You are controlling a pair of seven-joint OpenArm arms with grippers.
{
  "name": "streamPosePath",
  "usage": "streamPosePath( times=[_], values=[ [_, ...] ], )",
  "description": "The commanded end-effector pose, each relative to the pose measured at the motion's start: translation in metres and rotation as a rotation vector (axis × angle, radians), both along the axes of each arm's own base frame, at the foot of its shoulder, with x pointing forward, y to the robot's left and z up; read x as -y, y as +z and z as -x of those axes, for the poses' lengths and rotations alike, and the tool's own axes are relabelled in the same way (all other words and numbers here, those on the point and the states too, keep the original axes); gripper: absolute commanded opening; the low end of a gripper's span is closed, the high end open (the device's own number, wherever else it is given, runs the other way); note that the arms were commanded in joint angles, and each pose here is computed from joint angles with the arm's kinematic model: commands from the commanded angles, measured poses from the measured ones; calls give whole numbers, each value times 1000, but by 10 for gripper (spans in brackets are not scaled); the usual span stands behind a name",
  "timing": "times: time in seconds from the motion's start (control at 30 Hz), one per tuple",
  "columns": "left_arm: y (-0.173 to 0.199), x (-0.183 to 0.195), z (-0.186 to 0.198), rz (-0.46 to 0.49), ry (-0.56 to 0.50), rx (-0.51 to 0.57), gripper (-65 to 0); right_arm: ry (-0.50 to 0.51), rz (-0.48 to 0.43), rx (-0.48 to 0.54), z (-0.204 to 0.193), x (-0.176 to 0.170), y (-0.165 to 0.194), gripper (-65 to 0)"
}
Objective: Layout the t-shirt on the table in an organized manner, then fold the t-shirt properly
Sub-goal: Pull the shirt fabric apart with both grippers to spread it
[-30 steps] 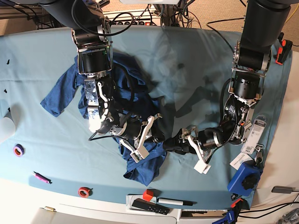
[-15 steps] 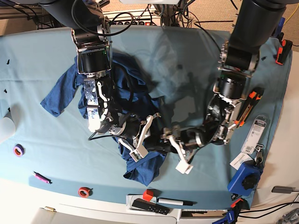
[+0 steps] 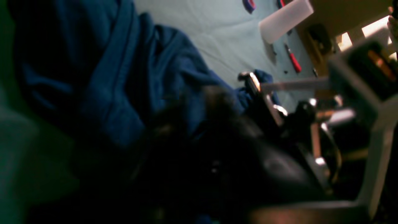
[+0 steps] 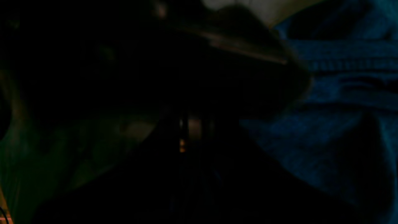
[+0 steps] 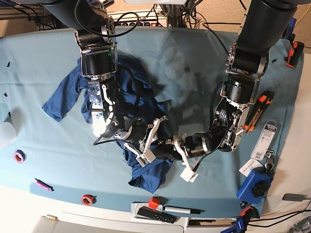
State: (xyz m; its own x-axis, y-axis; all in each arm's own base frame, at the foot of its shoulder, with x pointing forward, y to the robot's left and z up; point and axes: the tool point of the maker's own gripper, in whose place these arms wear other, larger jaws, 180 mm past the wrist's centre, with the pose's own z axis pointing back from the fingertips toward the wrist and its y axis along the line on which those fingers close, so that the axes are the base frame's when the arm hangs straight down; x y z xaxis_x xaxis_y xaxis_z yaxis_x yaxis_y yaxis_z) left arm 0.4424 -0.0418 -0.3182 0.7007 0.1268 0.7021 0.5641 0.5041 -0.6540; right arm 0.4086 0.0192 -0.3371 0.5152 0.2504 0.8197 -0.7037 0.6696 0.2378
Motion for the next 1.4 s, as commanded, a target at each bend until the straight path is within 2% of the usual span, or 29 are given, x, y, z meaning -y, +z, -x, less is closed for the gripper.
streamPosePath(
  times=[0.0,0.1,0.13,0.33,0.47,0.5,0.57,0.6,0.63,0.73,0.97,1.07,1.2,1.37],
  values=[
    [18,-2,-13,4,13,48,-650,4,-86,79,-15,-9,35,-650],
    [18,-2,-13,4,13,49,-650,15,-115,52,-11,-13,36,-446],
    [18,-2,-13,4,13,48,-650,17,-124,47,-10,-13,37,-407],
    [16,-3,-14,-20,15,60,-650,36,-154,7,-4,-17,38,-396],
    [8,-10,-14,-77,13,69,-650,84,-154,-81,10,-21,31,-394],
    [6,-12,-14,-88,14,70,-600,97,-144,-103,14,-22,28,-394],
    [2,-16,-14,-106,17,72,-437,105,-108,-134,18,-18,21,-394],
    [1,-19,-14,-110,21,70,-382,97,-101,-141,17,-14,20,-394],
    [-2,-22,-15,-116,33,59,-361,79,-104,-143,15,-8,20,-394],
    [-11,-37,-20,-133,104,26,-362,-23,-171,-121,-1,17,30,-394],
    [-20,-40,-14,-119,121,-10,-357,-404,-408,-20,-38,124,56,-394],
    [-18,-31,-13,-100,115,-14,-297,-525,-460,-4,-38,164,57,-394],
    [-17,-19,-13,-84,121,-31,-284,-621,-465,23,-35,208,59,-394],
    [-13,0,-10,-54,101,-31,-285,-649,-422,45,-33,234,63,-394]
  ],
)
